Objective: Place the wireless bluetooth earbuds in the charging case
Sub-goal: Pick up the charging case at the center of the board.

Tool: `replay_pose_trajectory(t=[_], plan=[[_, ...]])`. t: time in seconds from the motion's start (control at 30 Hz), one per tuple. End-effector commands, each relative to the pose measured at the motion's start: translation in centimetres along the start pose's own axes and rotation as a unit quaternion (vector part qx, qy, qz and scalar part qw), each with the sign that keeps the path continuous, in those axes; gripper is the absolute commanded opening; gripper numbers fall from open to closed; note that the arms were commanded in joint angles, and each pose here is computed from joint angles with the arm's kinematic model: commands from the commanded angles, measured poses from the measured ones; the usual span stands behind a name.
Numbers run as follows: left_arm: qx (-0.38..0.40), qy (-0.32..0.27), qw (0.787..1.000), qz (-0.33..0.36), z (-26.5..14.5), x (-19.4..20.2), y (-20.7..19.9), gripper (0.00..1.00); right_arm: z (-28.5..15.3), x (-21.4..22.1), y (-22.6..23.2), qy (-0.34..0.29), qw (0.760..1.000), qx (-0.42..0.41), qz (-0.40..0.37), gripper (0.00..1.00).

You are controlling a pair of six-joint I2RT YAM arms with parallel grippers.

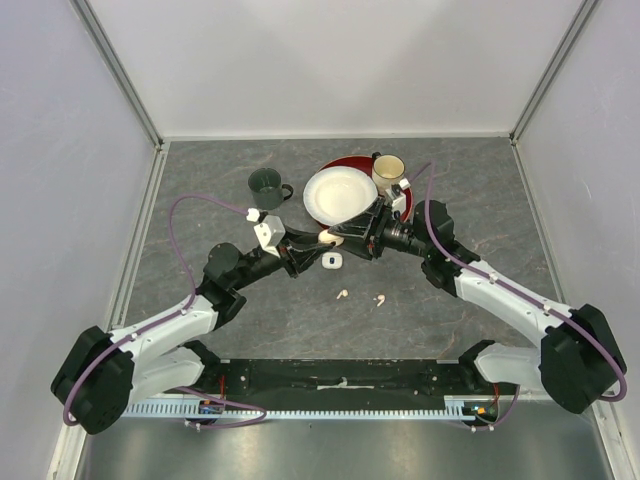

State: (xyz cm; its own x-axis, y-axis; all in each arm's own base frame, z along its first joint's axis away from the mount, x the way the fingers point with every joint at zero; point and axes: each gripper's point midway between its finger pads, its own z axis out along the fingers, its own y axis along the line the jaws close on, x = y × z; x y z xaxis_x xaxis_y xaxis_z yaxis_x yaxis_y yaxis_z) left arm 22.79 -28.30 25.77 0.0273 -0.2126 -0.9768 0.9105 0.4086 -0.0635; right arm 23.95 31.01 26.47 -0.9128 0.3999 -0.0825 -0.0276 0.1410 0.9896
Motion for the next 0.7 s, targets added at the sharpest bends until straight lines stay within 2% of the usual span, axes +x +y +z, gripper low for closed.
replay_pose_trajectory(t=[0.0, 0.03, 0.1, 0.13, 0.2, 0.23, 0.33, 0.4, 0.67], plan=[[-0.004, -0.024, 0.999, 0.034, 0.6, -1.4, 0.2, 0.02, -0.2, 0.5, 1.3, 0.014, 0.999, -0.035, 0.011, 0.47], [-0.005, -0.024, 0.999, 0.034, 0.6, -1.4, 0.2, 0.02, -0.2, 0.5, 1.4, 0.015, 0.999, -0.036, 0.010, 0.42], [-0.009, -0.018, 0.999, 0.030, 0.6, -1.1, 0.4, 0.02, -0.2, 0.7, 1.6, 0.017, 0.999, -0.040, 0.007, 0.38], [-0.009, -0.017, 0.999, 0.029, 0.7, -1.1, 0.4, 0.02, -0.3, 0.6, 1.7, 0.017, 0.999, -0.040, 0.006, 0.31], [-0.011, -0.017, 1.000, 0.022, 0.7, -1.2, 0.4, 0.10, -0.2, 0.6, 1.7, 0.018, 0.999, -0.042, 0.003, 0.25], [-0.011, -0.018, 1.000, 0.019, 0.8, -1.3, 0.4, 0.21, -0.2, 0.6, 1.6, 0.017, 0.999, -0.043, 0.004, 0.20], [-0.009, -0.028, 1.000, 0.010, 0.9, -1.7, 0.3, 0.33, -0.1, 0.6, 1.5, 0.019, 0.999, -0.049, 0.006, 0.15], [-0.009, -0.036, 0.999, 0.005, 0.9, -1.9, 0.2, 0.36, -0.1, 0.6, 1.5, 0.018, 0.998, -0.052, 0.011, 0.14], [-0.005, -0.084, 0.996, -0.015, 1.0, -2.5, 0.0, 0.40, -0.2, 0.5, 1.7, 0.015, 0.998, -0.063, 0.015, 0.12]])
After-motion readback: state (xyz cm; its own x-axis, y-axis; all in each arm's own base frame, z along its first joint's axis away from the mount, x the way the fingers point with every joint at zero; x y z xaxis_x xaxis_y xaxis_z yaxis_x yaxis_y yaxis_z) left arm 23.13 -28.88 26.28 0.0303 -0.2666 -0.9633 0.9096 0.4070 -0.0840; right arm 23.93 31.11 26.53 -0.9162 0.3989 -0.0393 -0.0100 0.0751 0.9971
